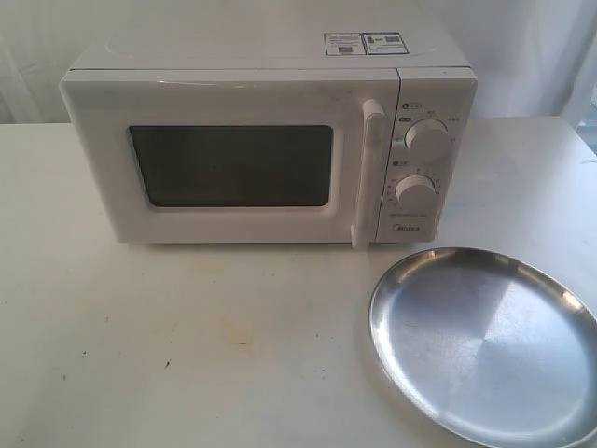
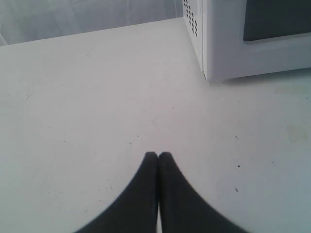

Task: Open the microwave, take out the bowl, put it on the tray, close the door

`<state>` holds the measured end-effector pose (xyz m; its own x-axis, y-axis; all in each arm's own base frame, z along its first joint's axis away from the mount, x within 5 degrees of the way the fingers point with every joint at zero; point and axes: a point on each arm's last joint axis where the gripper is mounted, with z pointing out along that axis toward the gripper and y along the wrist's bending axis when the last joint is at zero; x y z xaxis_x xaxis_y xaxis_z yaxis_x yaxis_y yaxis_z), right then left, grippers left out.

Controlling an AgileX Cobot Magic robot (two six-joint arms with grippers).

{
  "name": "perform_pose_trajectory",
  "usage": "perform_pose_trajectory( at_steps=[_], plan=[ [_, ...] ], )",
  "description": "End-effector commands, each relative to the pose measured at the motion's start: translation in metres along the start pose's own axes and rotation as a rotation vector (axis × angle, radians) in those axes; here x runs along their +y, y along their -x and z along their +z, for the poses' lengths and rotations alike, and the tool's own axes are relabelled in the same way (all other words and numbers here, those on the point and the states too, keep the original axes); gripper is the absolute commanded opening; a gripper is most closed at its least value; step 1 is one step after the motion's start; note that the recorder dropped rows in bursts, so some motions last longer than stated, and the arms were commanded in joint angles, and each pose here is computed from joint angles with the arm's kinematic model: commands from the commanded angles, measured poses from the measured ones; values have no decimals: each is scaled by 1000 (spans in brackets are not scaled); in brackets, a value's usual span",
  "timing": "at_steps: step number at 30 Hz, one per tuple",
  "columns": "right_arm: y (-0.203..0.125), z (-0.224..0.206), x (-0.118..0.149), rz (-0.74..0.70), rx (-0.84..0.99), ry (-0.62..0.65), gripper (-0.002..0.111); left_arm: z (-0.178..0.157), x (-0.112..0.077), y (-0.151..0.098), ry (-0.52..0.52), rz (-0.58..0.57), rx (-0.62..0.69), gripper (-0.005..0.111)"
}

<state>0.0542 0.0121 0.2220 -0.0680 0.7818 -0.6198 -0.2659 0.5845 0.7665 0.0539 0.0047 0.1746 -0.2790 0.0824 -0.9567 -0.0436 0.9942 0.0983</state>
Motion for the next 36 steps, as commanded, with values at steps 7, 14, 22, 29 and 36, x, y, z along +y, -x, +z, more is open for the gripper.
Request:
perform_pose_trajectory(
  at_steps=[7, 14, 22, 29, 36],
  plan=[
    [-4, -1, -6, 239, 31, -56, 0, 0, 0, -1, -2, -9, 1, 0],
    [28, -21, 77, -169, -201, 696, 0, 0, 0, -1, -2, -9, 1, 0],
    [35, 3, 139, -389, 6, 1028, 0, 0, 0, -1, -2, -9, 1, 0],
    [9, 60, 116, -477, 250, 816, 0, 0, 0, -1, -2, -9, 1, 0],
    [-20, 118, 61, -795, 400, 466, 0, 0, 0, -1, -2, -9, 1, 0]
  ],
)
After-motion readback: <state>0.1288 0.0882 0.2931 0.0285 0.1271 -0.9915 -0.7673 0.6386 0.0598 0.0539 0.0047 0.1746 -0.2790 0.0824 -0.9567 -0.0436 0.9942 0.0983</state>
